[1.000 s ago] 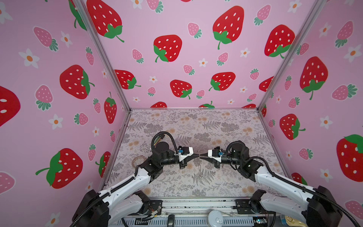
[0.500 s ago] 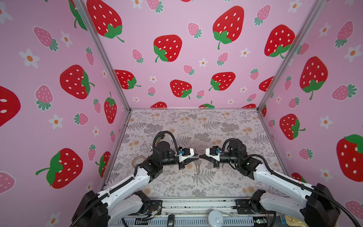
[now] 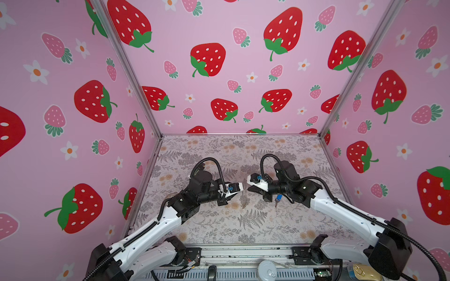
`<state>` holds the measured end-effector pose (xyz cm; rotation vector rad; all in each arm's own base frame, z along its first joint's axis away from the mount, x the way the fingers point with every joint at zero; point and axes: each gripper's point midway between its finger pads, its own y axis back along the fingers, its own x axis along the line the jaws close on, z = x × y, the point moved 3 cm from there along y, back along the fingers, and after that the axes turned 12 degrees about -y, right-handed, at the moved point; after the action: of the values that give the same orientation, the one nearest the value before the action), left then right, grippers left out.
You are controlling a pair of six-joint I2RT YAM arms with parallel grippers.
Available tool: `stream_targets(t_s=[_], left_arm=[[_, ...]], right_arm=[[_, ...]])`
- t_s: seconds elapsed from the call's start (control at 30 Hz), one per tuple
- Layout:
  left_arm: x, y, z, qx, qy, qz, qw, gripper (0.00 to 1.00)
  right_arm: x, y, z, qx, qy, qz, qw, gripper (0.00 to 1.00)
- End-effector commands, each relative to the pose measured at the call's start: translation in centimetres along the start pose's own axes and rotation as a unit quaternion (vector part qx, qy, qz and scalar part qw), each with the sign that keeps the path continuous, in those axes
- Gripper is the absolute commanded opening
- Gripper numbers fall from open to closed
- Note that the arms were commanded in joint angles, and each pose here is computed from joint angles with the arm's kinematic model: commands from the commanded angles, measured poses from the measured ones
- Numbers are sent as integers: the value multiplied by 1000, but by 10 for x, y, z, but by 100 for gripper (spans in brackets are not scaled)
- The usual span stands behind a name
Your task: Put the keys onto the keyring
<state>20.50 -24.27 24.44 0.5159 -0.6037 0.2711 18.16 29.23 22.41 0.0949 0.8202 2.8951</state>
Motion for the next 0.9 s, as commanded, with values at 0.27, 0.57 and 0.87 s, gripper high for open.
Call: stream_targets(t_s=[0.27,0.57,0.87], left_arm=[[5,-15,16,26,-46,4,999,26],[6,-16,18,11,-12,14,1000,25],[4,-17,17,-4,16,6,1000,25]], right_arm=[[5,3,5,9,-4,18,1000,0],[7,5,7,-21,10,10,1000,0],[9,5,6,-29,16,15,999,0]])
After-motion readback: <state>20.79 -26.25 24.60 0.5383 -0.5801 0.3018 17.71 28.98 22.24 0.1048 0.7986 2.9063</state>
